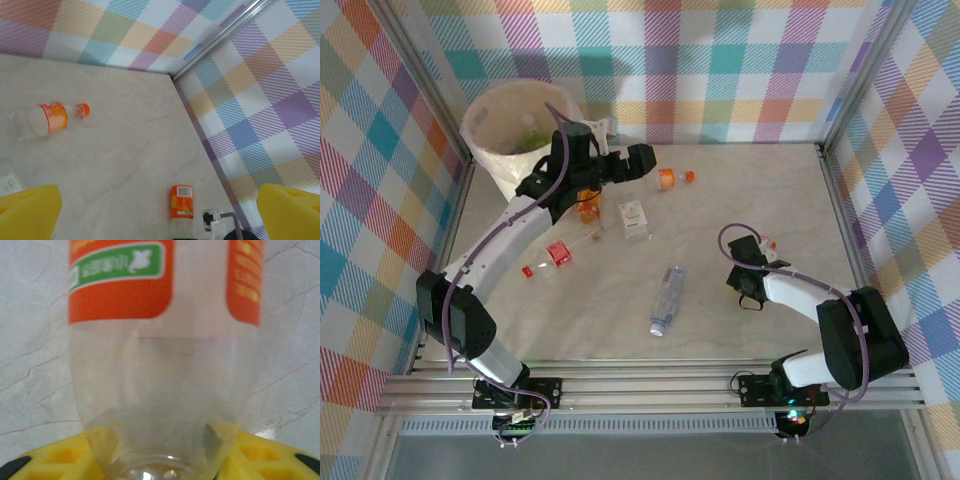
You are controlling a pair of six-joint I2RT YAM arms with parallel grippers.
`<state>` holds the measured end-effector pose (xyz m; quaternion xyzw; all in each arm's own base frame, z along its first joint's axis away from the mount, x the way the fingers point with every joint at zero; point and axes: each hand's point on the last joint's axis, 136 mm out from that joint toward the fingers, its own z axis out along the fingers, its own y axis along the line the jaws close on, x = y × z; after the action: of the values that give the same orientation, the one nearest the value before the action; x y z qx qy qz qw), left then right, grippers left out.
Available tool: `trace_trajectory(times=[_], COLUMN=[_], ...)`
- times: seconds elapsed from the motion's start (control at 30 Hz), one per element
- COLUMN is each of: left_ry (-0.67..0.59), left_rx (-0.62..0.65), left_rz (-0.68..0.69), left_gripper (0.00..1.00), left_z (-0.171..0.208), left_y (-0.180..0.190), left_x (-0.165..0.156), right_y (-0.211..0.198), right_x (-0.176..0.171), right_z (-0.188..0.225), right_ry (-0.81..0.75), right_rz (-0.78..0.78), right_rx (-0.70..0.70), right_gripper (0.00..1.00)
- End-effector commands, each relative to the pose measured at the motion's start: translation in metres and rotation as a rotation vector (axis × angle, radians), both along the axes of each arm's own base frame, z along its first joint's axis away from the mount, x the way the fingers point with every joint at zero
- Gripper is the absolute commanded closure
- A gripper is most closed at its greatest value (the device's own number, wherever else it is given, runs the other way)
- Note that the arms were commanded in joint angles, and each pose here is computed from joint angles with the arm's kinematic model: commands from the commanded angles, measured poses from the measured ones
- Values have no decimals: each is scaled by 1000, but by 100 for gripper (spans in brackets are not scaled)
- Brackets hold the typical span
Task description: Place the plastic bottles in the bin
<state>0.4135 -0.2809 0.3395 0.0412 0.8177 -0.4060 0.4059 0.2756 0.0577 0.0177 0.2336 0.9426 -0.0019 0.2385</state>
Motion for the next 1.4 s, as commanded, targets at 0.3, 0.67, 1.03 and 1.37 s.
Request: trace_trajectory(times=[0.3, 0.67, 1.03, 1.37], left_ry=[169, 128, 103, 102], left_rx=[-41, -88, -286, -328], left_rz=[114, -59, -247, -256], left_gripper=[0, 0, 0, 0], left_z=[-44, -57, -31, -22], left_y=[5, -10, -34, -49], left_x=[1, -29, -50, -41], right_y=[24, 67, 158, 225], right_x=[25, 43, 30, 19], right_z=[31, 114, 208, 248], right_ry=[-156, -439, -643, -620], right_rz=[183, 365, 804, 1038], right_rx=[47, 204, 479, 712], right_gripper=[65, 79, 83, 82])
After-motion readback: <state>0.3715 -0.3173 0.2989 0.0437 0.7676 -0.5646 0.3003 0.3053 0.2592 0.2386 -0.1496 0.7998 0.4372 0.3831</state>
